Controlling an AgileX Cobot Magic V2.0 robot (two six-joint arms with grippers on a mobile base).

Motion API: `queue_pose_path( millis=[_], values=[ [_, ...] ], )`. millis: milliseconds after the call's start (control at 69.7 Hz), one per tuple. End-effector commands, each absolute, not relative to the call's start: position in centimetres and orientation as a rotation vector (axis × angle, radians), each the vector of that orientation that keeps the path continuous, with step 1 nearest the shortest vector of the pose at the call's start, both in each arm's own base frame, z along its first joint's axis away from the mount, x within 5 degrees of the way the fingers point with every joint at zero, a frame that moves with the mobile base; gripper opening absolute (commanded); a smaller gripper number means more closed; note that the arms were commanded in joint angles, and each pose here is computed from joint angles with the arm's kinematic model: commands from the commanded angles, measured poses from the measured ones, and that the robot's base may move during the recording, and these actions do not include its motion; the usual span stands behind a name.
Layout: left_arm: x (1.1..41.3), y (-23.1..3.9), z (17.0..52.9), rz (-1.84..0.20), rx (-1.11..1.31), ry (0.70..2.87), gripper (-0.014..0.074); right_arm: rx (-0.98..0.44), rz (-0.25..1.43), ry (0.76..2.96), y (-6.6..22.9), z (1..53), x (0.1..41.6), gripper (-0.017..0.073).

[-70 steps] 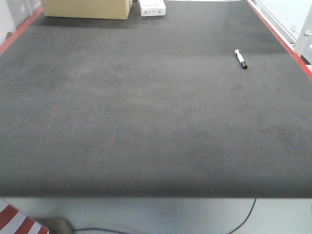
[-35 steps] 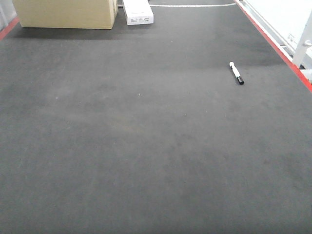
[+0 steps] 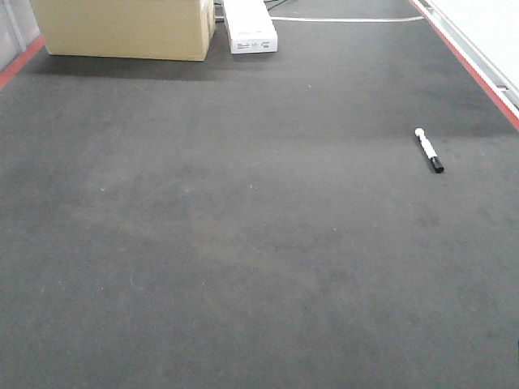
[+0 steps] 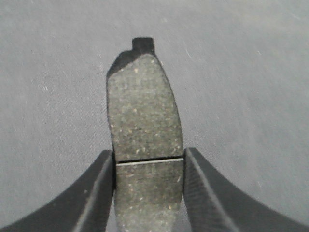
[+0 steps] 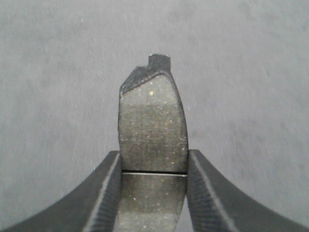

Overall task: Move and align brake pads A on conveyor
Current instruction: 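Drive up to the conveyor belt holding both brake pads above it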

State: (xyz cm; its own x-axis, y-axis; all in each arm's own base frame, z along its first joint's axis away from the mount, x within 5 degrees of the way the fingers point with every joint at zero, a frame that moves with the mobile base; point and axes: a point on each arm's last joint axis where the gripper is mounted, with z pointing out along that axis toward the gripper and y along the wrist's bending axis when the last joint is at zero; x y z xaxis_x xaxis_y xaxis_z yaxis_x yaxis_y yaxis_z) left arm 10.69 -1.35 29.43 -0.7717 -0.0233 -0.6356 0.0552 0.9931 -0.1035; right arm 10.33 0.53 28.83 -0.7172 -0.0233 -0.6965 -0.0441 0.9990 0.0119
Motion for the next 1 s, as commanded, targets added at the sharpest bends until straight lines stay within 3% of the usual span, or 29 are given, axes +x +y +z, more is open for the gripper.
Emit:
queue_pose_path(
  millis=[0,990],
  values=[
    [11.22,-1.45,30.66,-0.172,0.006,2.354,-0.0006,-0.044,0.028,2.271,0.47,30.22,10.79,0.0008],
    [11.21,-1.45,30.65,-0.172,0.006,2.355,-0.0006,-0.044,0.028,2.290,0.47,30.10,10.68,0.0008]
  ],
)
